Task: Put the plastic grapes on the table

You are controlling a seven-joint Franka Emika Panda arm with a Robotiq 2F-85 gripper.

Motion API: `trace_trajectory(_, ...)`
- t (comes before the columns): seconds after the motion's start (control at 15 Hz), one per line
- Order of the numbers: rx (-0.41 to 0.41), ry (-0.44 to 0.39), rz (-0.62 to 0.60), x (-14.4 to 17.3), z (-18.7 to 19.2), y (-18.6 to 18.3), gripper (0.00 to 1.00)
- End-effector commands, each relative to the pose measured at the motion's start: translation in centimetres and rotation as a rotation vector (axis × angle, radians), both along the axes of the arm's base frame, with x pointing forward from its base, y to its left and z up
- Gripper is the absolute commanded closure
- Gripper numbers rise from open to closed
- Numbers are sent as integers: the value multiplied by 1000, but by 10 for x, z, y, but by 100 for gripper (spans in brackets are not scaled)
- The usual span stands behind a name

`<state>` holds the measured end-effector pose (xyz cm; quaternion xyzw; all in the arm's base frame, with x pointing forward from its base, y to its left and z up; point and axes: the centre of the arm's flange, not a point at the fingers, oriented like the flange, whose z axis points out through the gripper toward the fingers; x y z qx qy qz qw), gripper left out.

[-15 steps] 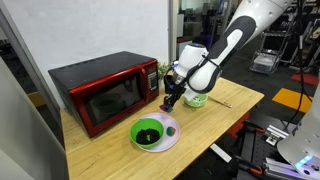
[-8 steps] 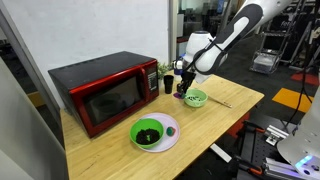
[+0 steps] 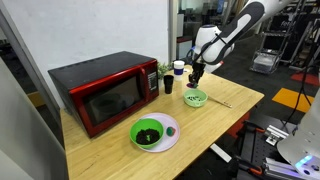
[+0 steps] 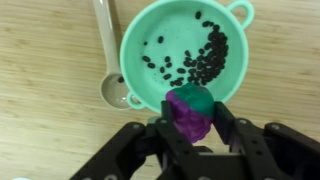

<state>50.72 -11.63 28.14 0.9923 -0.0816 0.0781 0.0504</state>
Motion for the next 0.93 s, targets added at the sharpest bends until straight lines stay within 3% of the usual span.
trace_trajectory(0.0,-39,47,-51,-5,0,-41,80)
trace_trajectory(0.87,-102,159,-357,-67,-15,-181,80)
